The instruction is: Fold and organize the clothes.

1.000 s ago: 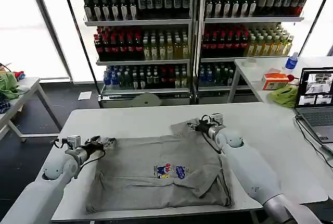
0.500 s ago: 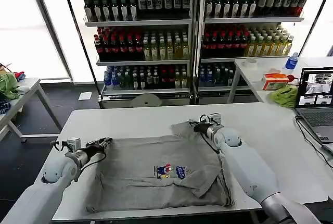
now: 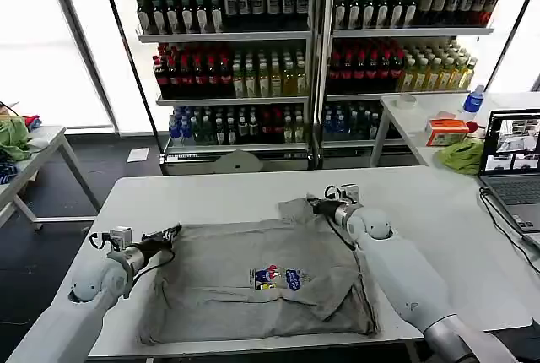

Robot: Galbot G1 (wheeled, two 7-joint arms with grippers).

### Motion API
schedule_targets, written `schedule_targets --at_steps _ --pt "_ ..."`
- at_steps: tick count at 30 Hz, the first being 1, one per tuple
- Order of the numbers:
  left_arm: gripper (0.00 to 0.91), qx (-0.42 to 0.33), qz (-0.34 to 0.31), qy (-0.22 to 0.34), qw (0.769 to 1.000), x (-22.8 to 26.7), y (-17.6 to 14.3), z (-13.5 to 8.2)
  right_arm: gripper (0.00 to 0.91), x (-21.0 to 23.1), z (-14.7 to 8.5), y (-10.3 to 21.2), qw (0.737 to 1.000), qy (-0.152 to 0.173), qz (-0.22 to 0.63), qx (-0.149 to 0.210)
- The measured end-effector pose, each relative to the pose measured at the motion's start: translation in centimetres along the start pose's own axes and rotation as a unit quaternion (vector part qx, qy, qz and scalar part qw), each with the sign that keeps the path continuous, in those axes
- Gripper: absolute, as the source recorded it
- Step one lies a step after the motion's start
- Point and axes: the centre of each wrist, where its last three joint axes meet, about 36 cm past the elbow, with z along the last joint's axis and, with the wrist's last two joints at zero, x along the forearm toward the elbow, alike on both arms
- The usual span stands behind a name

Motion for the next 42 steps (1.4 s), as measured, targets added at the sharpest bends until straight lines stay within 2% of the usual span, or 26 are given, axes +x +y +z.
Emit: schedule_targets --at_steps 13,22,32,42 --pt "0.01 -0.003 0.0 -0.041 0.999 2.6 -1.6 -1.1 0.0 4.8 0.4 0.1 0.998 -0.046 -0.028 -0.042" --pt "0.01 -0.009 0.004 -0.073 0.997 5.5 -2.8 -1.7 0.0 10.0 1.3 0.7 0.995 -0.08 -0.045 -0.051" --pt "0.01 -0.01 0.013 -0.096 0.995 8.3 -4.7 -1.4 0.0 17.0 3.9 1.1 0.993 -0.095 -0.05 -0.055" --pt "0.01 -0.014 0.008 -0.092 0.996 11.9 -6.1 -0.2 0.0 23.4 6.2 1.5 0.992 -0.102 -0.037 -0.058"
